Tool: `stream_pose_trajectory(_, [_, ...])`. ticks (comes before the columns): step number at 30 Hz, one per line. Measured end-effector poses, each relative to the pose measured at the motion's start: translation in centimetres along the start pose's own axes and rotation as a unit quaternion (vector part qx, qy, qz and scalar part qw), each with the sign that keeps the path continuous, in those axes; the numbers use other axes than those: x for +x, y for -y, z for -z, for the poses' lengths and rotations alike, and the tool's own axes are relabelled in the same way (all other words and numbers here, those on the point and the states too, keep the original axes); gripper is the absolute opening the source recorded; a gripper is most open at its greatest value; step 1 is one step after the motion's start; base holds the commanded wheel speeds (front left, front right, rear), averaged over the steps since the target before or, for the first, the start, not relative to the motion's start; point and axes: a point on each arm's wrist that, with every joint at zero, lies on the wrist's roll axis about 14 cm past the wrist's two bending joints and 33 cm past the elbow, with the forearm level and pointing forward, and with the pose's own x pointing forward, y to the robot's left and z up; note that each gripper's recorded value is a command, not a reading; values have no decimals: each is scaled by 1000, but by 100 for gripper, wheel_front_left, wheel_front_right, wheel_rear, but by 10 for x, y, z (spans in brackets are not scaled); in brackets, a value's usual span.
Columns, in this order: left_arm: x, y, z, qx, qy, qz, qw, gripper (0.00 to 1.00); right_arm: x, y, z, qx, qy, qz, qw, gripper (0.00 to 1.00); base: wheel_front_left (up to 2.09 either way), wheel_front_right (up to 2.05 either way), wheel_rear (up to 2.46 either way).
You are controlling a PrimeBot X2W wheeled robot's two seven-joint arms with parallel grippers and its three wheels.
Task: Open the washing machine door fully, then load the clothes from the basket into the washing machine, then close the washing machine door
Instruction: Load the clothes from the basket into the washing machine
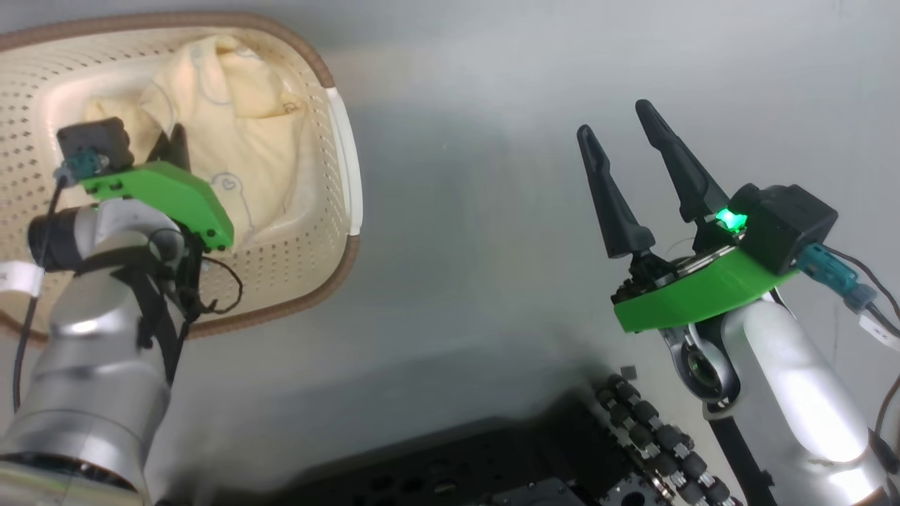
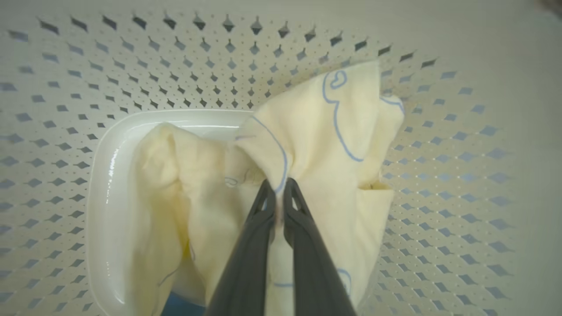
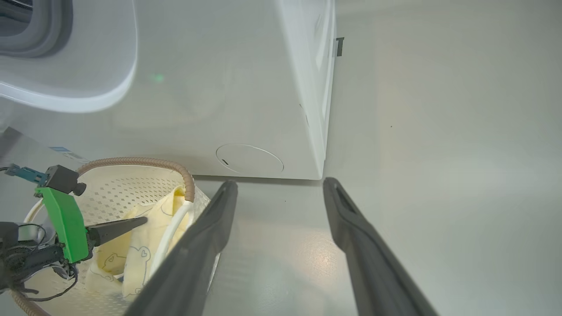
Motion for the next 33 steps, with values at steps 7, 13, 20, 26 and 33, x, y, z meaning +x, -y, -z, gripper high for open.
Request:
stream_pose_trajectory(7, [-31,21,-27,-8,60,22,998,0,-3,-11,-25,-8,26,-15,1000,100,0,0,0])
stream_pose_trajectory(13, [-71,42,-76,-10,148,50,988,0,-13,-23,-48,-17,47,-30,998,100,0,0,0])
stream_pose_trajectory(20, [-132,49,-97,-4,219,46,975,0,-34,-40,-71,-21,69,-44,996,100,0,0,0])
stream_pose_trajectory(26, [-176,61,-126,11,287,47,957,0,-52,-51,-87,-24,87,-53,994,100,0,0,0])
stream_pose_trajectory(33, [-240,71,-150,27,364,39,930,0,-84,-62,-106,-28,114,-56,992,100,0,0,0])
